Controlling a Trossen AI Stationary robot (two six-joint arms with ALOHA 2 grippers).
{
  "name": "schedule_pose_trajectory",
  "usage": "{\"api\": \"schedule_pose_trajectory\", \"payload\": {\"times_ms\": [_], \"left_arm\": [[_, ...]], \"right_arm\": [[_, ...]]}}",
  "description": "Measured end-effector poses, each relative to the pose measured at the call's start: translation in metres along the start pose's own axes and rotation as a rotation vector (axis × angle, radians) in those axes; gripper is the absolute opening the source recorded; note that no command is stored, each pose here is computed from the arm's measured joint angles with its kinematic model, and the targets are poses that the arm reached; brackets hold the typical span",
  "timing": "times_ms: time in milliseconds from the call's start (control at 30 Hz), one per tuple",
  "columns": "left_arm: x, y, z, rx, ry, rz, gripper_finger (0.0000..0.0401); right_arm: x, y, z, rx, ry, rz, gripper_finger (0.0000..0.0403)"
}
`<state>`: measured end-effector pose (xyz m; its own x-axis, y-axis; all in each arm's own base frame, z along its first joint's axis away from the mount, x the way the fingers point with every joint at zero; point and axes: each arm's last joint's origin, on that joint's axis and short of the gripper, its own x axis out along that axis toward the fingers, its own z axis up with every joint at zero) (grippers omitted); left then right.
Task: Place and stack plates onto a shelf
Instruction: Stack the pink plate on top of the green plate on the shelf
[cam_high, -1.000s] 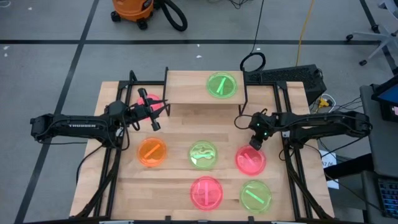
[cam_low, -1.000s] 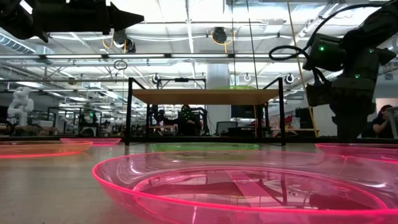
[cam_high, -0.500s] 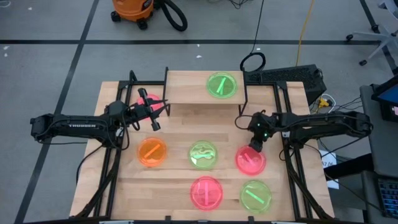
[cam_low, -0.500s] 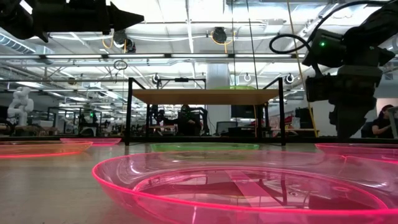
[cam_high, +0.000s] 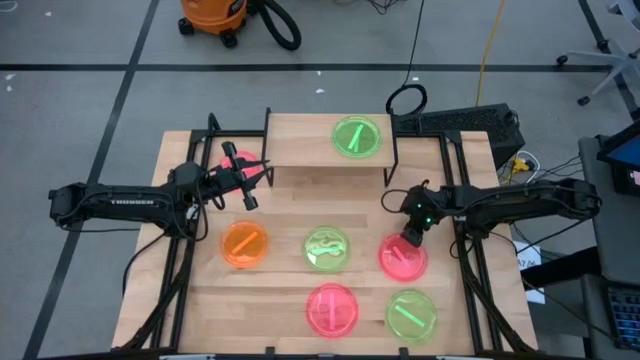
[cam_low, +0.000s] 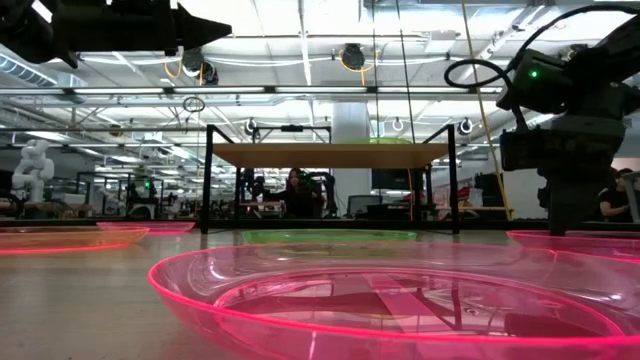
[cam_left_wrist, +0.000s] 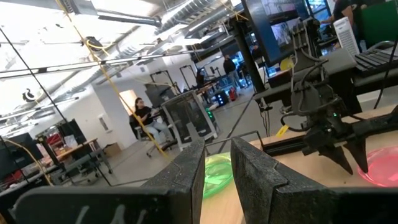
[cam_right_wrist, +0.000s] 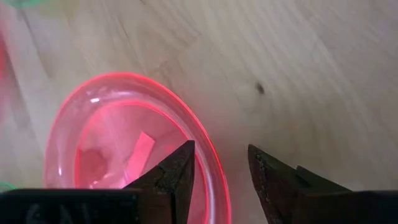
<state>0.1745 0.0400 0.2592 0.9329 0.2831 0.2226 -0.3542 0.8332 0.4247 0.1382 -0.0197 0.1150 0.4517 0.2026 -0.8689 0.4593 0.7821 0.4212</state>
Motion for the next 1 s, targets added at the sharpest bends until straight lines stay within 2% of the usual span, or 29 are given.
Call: {"api": "schedule_pose_trajectory", "payload": {"times_ms": [133, 233, 400, 733, 1000], "left_arm": [[0.0, 0.0, 0.0, 0.0, -0.001, 0.0, 0.0085], [0.0, 0.0, 0.0, -0.001, -0.004, 0.002, 0.0085], [0.0, 0.0, 0.0, -0.001, -0.004, 0.002, 0.0085], [0.0, 0.0, 0.001, -0.001, -0.005, 0.003, 0.0085], [0.0, 0.0, 0.001, 0.003, -0.006, 0.003, 0.0085]], "right_arm": [[0.001, 0.0, 0.0, -0.012, -0.003, 0.01, 0.0107], [0.001, 0.002, 0.001, -0.036, -0.001, 0.057, 0.0072], [0.001, 0.003, 0.002, -0.068, -0.016, 0.069, 0.0009], [-0.002, 0.011, 0.018, -0.123, -0.16, 0.131, 0.0001], [-0.023, 0.028, 0.039, -0.209, -0.285, 0.177, 0.0]]}}
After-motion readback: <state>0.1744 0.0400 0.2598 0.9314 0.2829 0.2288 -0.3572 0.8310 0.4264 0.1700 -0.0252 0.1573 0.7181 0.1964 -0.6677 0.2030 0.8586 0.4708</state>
